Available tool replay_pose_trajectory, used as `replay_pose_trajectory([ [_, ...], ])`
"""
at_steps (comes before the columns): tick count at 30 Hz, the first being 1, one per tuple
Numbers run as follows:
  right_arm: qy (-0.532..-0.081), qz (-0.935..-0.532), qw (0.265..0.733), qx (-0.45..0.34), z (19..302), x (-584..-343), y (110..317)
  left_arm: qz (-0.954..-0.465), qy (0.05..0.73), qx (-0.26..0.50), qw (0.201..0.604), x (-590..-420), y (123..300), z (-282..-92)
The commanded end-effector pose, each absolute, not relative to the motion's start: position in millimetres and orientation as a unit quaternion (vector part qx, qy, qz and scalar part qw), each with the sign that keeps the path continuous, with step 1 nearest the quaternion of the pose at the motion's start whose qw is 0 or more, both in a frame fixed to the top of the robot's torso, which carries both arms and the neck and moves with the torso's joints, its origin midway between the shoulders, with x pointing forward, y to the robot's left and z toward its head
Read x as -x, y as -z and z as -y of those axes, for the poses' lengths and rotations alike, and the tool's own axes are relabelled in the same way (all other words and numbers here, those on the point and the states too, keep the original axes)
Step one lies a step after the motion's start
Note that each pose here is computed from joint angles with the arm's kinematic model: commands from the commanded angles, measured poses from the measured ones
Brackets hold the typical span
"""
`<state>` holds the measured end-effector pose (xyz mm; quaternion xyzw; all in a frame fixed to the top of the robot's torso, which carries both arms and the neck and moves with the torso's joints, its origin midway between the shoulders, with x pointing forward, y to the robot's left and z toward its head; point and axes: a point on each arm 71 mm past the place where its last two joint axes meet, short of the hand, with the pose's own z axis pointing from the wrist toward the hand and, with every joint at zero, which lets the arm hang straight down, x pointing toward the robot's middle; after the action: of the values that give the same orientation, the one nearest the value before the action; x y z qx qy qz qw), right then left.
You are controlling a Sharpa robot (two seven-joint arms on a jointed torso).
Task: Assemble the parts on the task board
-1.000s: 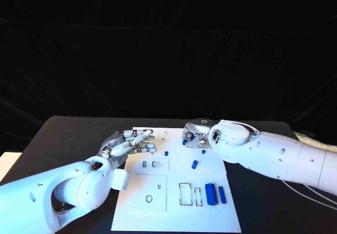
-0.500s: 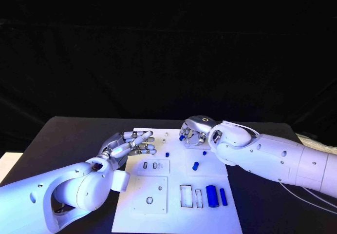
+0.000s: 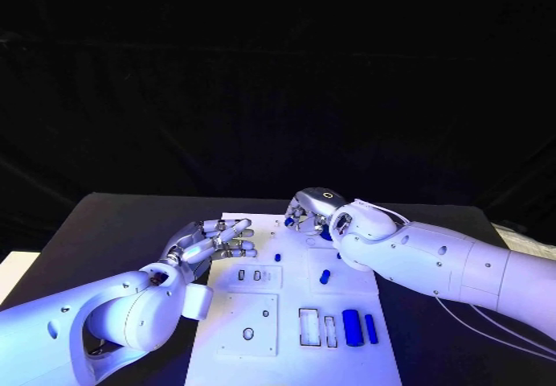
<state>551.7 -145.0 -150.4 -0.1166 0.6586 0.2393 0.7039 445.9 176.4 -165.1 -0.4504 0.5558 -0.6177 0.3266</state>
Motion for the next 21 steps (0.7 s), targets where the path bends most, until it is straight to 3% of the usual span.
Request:
replay_pose_trajectory([
  [1,-0.234,-0.654,0.712,0.104,142.8,-555.7,149.7,-0.556,0.626,0.445,0.318,-445.1,162.7,-174.0],
  [21,-0.225,-0.665,0.705,0.103,128.9,-562.3,153.3,-0.557,0.627,0.444,0.316,-445.9,161.4,-173.0],
])
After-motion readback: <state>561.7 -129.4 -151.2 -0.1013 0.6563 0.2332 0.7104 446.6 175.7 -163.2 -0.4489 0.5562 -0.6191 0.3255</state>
